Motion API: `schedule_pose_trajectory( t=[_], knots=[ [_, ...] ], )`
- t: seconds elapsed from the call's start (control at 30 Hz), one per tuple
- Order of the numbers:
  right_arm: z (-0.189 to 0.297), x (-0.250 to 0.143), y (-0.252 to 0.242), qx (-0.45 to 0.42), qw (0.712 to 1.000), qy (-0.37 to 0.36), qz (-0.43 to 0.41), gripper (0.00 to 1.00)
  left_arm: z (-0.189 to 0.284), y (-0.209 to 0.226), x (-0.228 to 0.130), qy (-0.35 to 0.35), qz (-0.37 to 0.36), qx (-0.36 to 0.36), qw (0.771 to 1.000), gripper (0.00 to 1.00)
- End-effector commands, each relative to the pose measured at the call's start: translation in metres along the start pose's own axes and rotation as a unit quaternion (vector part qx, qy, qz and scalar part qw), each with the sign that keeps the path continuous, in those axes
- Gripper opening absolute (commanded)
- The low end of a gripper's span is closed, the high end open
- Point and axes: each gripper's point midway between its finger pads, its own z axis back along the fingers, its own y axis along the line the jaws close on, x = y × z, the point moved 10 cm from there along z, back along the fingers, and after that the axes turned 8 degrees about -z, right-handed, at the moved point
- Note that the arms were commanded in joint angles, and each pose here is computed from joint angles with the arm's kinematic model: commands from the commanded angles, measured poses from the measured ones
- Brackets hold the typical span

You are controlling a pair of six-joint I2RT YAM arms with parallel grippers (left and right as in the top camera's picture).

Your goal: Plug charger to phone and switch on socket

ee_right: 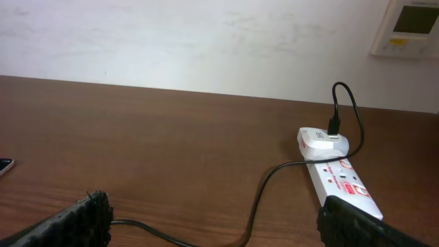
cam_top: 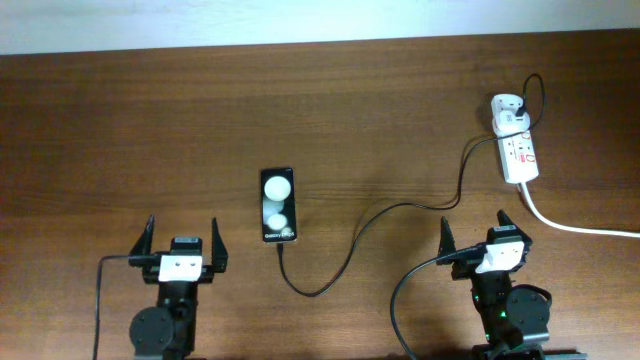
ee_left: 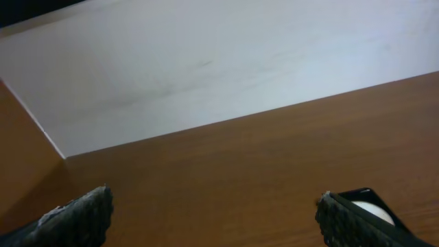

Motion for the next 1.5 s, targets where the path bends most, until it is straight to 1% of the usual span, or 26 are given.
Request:
schedule_pose_trajectory(
  t=[0.0,0.13,1.47],
  knots=[
    [-0.0002,-0.0026,0.0013,0.007,1.000,0.002,-0.002,0.99,0.0016,-0.0033,-0.0145,0.013,-0.010,0.008,1.000,0.99],
    [-0.0002,-0.0026,0.0013,0.007,1.000,0.002,-0.002,0.99,0.0046,-0.0072,-0.0238,0.043,-0.012,-0.006,0.999,0.99],
    [-0.0002,-0.0026,0.0013,0.007,1.000,0.002,-0.002,0.99,0.0063,-0.0071,-0.0226,0.037,-0.012,-0.006,0.999,0.99]
  ],
)
